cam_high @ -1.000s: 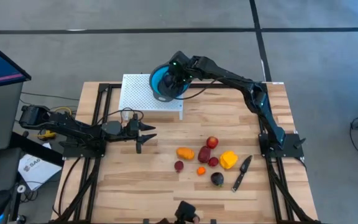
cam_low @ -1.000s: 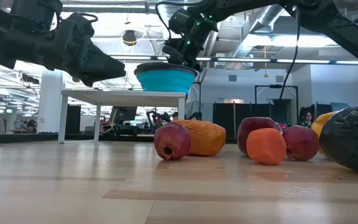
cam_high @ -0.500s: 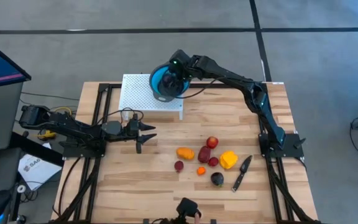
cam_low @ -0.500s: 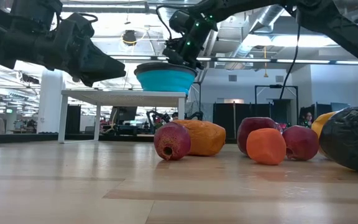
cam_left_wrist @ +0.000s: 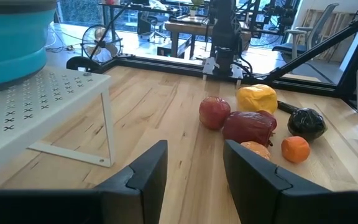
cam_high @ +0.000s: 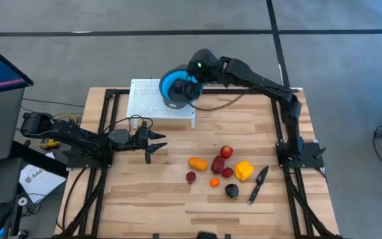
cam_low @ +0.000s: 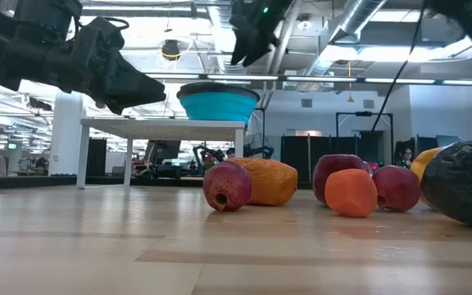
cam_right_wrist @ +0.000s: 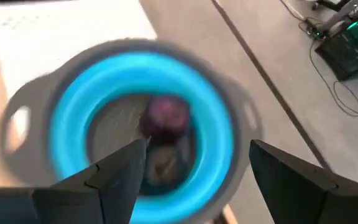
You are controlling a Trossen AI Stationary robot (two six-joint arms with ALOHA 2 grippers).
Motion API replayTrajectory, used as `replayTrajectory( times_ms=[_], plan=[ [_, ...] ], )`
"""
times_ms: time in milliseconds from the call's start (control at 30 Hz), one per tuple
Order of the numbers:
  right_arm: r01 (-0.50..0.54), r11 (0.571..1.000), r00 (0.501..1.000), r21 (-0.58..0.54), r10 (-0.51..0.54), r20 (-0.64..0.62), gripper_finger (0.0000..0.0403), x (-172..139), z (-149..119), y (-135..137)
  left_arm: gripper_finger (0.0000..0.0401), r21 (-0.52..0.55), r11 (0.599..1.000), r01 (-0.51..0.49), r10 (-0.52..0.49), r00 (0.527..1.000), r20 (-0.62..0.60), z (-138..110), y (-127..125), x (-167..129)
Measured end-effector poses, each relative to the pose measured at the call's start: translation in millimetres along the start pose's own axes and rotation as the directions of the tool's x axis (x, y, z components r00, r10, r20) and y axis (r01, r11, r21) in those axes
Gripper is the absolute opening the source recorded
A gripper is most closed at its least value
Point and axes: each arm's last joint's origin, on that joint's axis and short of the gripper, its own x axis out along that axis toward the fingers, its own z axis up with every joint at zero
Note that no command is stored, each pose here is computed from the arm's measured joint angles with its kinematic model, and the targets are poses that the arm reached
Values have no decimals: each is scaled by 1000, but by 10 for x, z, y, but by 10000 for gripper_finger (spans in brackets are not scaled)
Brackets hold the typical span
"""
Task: Pick & Place Fruit
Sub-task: Put the yellow mango into the blue strainer bowl
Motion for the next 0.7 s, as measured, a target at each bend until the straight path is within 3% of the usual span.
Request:
replayTrajectory(
  times_ms=[167,267,367,500,700],
  plan=[
    [57,997,995,-56,-62,-76,282,-275,-394,347,149,0,1000,0,0,1000,0,0,0,0],
    [76,997,995,-6,-76,-64,282,-532,-714,521,149,30,1000,7,-7,1000,-1,0,-2,0],
    [61,995,998,82,-58,-35,282,-711,-1102,741,149,90,993,77,-80,997,24,27,-27,0],
    [19,975,998,222,-33,61,282,-884,-1668,1050,149,68,988,141,-146,986,82,189,-87,97],
    [-125,918,963,377,21,268,282,-911,-2356,1471,155,140,967,215,-222,975,33,326,-269,530]
  ],
)
